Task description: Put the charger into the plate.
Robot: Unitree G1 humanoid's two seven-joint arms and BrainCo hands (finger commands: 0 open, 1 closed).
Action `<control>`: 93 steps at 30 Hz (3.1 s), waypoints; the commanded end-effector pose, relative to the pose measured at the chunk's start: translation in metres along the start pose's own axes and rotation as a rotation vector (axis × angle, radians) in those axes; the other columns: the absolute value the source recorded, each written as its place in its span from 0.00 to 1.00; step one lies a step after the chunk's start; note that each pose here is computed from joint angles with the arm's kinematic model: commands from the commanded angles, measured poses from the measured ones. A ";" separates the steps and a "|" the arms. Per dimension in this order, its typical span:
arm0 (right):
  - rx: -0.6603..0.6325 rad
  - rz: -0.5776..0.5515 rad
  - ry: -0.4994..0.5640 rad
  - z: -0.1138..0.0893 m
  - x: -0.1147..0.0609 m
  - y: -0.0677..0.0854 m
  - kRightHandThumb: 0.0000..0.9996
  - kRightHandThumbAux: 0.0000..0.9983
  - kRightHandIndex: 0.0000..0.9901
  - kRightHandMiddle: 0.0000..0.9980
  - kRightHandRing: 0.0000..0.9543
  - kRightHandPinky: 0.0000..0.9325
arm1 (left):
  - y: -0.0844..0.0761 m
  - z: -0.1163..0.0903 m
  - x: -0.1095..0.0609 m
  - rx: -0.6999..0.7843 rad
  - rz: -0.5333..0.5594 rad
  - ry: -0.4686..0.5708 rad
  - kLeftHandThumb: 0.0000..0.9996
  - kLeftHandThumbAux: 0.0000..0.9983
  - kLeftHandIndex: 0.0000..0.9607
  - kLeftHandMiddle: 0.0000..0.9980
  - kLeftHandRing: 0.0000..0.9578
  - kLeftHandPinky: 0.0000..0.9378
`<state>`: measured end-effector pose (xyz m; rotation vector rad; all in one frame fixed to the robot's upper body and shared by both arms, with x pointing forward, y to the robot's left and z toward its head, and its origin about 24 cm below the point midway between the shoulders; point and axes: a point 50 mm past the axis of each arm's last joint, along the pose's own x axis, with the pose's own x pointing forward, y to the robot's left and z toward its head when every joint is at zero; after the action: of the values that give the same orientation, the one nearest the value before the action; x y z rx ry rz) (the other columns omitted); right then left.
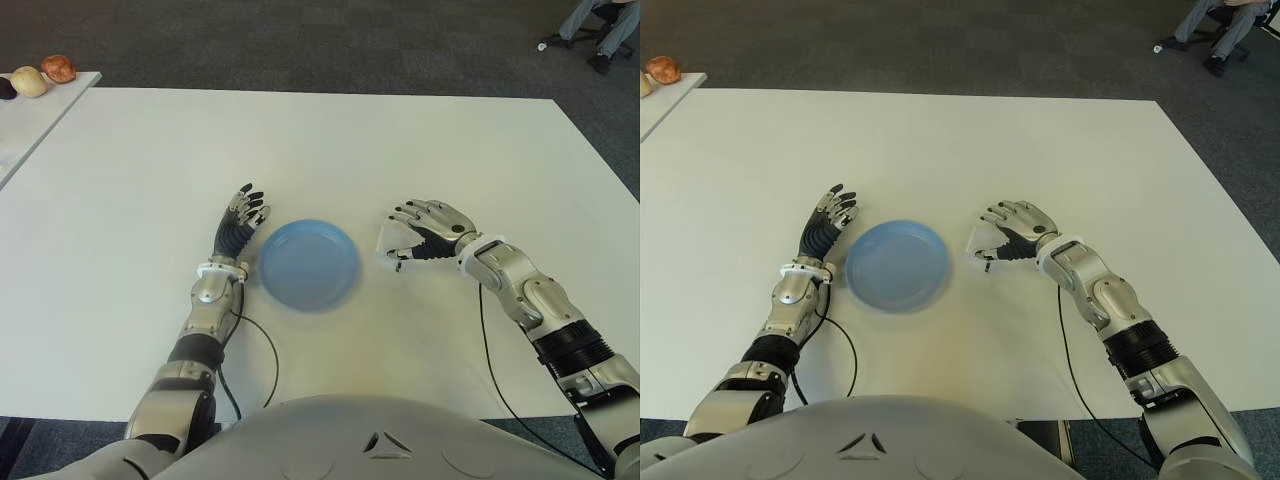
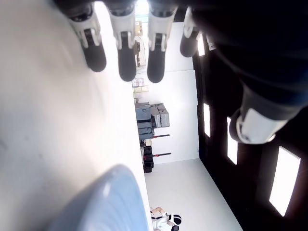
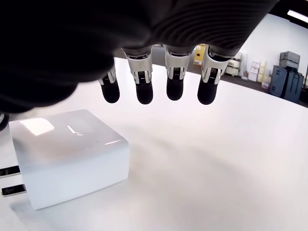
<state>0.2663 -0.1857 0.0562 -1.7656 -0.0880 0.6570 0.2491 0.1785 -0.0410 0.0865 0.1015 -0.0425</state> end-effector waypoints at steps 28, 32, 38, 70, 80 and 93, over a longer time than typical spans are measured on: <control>0.044 0.067 0.001 0.005 0.003 0.011 0.32 0.13 0.00 0.00 0.00 0.00 | -0.006 -0.025 -0.026 -0.018 -0.027 0.126 0.00 0.55 0.10 0.21 0.21 0.21; 0.059 0.078 0.005 0.006 0.002 0.012 0.32 0.13 0.00 0.00 0.00 0.00 | -0.005 -0.025 -0.027 -0.017 -0.031 0.129 0.00 0.55 0.09 0.21 0.21 0.20; 0.084 0.094 0.011 0.008 0.003 0.014 0.32 0.13 0.00 0.00 0.00 0.00 | -0.003 -0.024 -0.028 -0.016 -0.035 0.131 0.00 0.56 0.09 0.20 0.20 0.19; 0.167 0.105 0.033 0.016 0.008 0.027 0.33 0.13 0.00 0.00 0.00 0.00 | -0.003 -0.023 -0.029 0.004 -0.038 0.138 0.00 0.55 0.09 0.20 0.19 0.18; 0.178 0.101 0.038 0.017 0.009 0.033 0.33 0.12 0.00 0.00 0.00 0.00 | -0.003 -0.024 -0.029 0.003 -0.047 0.140 0.00 0.55 0.09 0.20 0.20 0.19; 0.175 0.086 0.035 0.017 0.009 0.036 0.32 0.12 0.00 0.00 0.00 0.00 | -0.004 -0.023 -0.029 -0.010 -0.045 0.131 0.00 0.55 0.09 0.20 0.20 0.20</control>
<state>0.2617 -0.1779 0.0277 -1.6288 0.0319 0.6370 0.2356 0.1804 -0.0388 0.0918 0.1068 -0.0705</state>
